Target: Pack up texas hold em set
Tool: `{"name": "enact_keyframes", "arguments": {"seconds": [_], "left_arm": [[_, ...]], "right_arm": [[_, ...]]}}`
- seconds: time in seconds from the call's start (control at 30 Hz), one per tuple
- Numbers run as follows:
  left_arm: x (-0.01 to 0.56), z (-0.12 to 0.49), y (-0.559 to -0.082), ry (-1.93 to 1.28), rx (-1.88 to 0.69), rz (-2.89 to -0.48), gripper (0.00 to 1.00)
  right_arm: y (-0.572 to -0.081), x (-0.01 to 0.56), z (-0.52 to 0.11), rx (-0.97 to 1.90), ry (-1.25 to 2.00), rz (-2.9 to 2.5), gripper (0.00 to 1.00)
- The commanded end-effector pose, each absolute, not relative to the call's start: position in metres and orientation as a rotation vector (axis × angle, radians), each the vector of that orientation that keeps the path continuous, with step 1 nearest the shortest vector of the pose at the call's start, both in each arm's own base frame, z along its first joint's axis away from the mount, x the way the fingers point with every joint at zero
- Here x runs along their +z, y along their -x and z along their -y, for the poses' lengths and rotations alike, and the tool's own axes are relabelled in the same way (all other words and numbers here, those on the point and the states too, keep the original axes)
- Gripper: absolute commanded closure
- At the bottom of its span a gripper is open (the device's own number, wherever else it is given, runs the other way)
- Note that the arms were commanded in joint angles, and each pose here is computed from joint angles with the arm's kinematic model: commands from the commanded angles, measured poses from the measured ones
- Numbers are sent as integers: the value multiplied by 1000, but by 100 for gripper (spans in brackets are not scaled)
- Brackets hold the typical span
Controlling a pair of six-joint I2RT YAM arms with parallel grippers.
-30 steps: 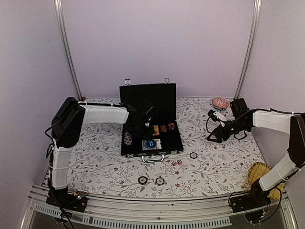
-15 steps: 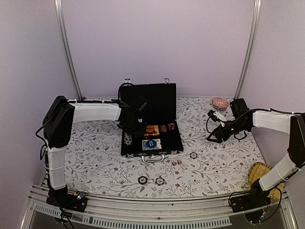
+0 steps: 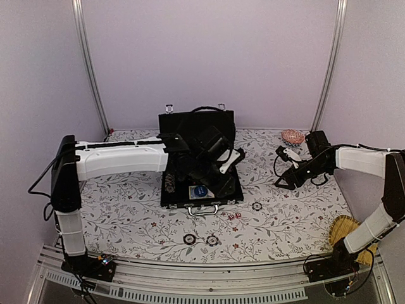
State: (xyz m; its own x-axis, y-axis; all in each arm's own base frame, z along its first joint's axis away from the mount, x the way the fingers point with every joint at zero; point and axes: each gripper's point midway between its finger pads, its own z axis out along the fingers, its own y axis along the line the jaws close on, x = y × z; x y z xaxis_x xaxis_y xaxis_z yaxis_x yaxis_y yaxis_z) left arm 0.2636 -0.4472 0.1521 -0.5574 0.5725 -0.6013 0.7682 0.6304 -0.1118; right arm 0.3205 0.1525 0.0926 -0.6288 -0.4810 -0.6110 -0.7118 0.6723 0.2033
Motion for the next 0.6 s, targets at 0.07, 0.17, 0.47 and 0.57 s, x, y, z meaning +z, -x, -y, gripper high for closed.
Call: {"name": "enact_keyframes", "arguments": {"seconds": [0.07, 0.17, 0.47, 0.57], "left_arm": [[87, 455, -232, -1329, -459, -2419, 55], [75, 461, -230, -1351, -465, -2432, 55], [40, 473, -226, -1429, -396, -2475, 54], [35, 474, -229, -1425, -376, -2476, 56]], "right_arm": [[-323, 96, -154, 604, 927, -2358, 38], [-322, 97, -153, 599, 925, -2359, 38], [-323, 97, -153, 590, 927, -2357, 38], [-323, 98, -153, 586, 928, -2354, 38]]}}
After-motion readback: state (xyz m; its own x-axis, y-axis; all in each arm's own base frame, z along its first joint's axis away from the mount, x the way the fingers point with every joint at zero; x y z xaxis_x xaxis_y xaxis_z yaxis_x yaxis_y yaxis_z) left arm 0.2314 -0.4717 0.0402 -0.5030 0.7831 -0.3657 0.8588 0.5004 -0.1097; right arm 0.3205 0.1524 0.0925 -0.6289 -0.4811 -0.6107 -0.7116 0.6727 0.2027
